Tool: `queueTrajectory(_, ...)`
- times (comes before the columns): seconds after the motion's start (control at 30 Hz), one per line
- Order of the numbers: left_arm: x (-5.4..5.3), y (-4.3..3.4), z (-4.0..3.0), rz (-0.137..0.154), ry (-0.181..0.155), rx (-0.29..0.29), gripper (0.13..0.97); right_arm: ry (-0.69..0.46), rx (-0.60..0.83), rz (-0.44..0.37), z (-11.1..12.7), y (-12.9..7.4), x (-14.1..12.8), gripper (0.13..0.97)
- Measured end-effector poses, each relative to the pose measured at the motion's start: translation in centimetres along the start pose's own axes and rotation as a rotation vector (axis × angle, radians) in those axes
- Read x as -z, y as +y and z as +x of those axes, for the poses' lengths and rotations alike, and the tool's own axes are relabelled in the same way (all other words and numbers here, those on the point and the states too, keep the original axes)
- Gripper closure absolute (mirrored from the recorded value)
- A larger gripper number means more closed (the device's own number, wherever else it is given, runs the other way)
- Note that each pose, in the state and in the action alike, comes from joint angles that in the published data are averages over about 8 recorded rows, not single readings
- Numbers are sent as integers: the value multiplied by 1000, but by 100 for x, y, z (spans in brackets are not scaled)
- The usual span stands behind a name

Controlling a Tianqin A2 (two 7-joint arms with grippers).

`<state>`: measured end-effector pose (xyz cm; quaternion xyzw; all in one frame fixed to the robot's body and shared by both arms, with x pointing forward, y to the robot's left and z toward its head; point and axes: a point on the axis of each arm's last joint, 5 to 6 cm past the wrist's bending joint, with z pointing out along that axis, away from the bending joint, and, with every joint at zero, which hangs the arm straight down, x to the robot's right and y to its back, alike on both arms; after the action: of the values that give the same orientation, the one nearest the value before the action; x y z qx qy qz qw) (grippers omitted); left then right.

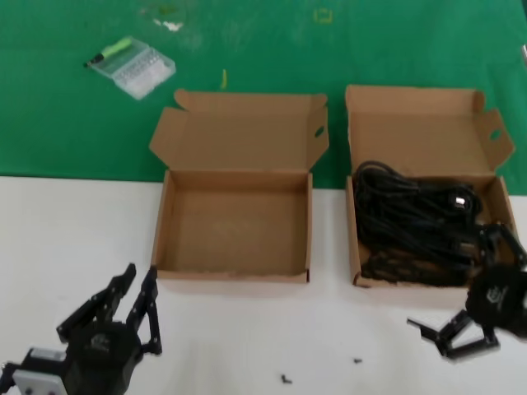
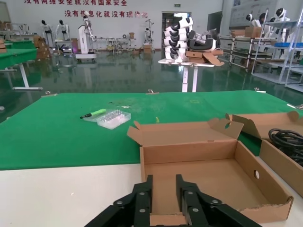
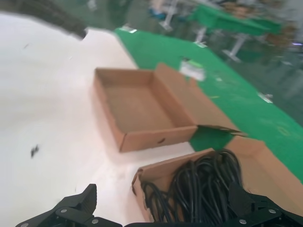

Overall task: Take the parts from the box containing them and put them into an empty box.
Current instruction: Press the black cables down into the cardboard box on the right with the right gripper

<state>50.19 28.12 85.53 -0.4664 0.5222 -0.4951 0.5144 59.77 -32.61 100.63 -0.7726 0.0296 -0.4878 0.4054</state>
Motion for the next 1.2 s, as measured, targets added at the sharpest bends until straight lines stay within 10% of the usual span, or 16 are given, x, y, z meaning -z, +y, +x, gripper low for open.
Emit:
queueTrajectory(0.6, 0, 0, 0, 0, 0, 0, 929, -153, 351, -130, 981, -353, -612, 130)
queueTrajectory(1.2, 0, 0, 0, 0, 0, 0, 948, -108, 459, -178, 1231, -284, -989, 169)
